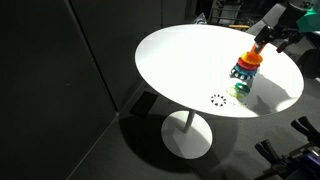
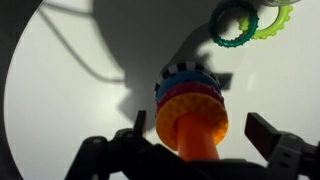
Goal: Put the yellow ring on the table
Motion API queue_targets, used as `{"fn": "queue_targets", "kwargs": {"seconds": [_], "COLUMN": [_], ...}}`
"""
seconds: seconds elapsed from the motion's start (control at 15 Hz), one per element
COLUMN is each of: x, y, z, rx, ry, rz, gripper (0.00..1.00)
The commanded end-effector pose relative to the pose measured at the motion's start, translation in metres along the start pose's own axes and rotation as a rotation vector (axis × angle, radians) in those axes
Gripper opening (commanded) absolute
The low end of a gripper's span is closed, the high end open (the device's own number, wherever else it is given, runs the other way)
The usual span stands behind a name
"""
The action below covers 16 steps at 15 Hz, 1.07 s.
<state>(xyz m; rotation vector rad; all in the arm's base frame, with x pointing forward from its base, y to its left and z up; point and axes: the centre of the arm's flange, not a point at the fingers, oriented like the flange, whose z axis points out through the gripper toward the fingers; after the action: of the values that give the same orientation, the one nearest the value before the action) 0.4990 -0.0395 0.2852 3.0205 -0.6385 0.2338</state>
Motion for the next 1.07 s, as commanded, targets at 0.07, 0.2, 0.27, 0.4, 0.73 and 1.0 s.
{"fn": "queue_targets", "kwargs": {"seconds": [0.07, 0.2, 0.27, 0.4, 0.73, 1.0], "x": [0.003, 0.004, 0.004, 0.005, 0.007, 0.007], "y": [0.001, 0.000, -0.001, 0.000, 0.002, 0.001], "z": [0.014, 0.020, 0.023, 0.028, 0.038, 0.044], "rx": [0.017, 0.018, 0.018, 0.017, 0.028, 0.038], "ry": [0.025, 0.034, 0.036, 0.039, 0.061, 0.069], "rz": [-0.004, -0.004, -0.003, -0.002, 0.001, -0.003], "gripper": [1.00, 1.00, 1.00, 1.00, 1.00, 1.00]}}
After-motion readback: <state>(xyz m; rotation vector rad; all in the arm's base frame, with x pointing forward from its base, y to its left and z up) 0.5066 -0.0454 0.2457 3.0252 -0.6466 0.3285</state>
